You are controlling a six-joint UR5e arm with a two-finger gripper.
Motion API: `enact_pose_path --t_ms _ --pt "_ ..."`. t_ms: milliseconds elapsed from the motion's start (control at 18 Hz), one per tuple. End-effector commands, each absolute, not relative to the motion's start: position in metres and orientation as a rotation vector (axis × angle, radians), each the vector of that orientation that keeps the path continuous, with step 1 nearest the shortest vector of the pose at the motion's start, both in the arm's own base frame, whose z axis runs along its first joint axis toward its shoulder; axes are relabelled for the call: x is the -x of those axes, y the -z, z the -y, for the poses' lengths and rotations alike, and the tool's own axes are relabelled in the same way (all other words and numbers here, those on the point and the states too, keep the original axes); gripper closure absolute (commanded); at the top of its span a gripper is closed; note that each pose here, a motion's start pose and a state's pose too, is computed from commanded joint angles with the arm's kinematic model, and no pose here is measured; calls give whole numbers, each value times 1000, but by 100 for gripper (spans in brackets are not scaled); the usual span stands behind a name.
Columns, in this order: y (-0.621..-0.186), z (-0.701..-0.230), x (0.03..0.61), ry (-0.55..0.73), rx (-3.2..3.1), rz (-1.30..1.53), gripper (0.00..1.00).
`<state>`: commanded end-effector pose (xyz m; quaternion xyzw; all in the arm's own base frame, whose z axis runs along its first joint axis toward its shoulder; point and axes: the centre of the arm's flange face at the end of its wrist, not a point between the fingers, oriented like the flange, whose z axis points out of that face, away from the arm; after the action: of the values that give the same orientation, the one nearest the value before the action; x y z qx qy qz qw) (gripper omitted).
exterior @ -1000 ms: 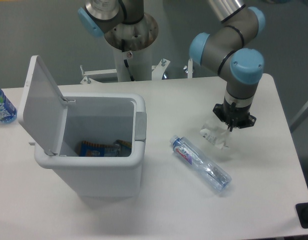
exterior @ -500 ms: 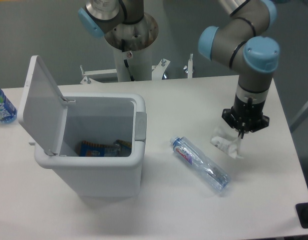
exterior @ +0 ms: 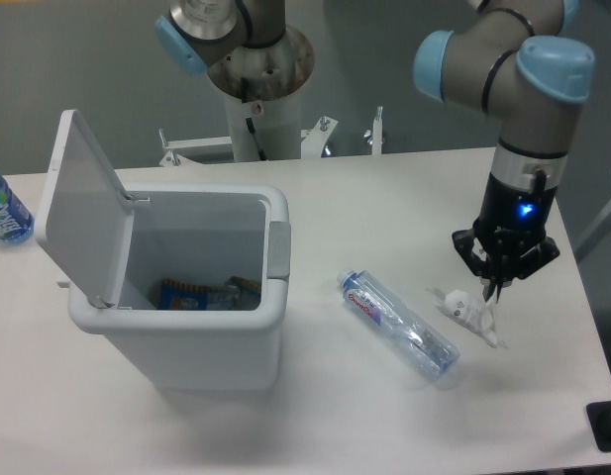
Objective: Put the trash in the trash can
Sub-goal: 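Close the gripper on the white tissue and lift it, then carry the tissue over the trash can opening and release it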
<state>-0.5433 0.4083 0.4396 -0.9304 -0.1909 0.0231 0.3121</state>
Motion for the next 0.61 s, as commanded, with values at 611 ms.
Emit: enact_pose_path --t_ms 611 --pt "-525 -459 457 47 2296 449 100"
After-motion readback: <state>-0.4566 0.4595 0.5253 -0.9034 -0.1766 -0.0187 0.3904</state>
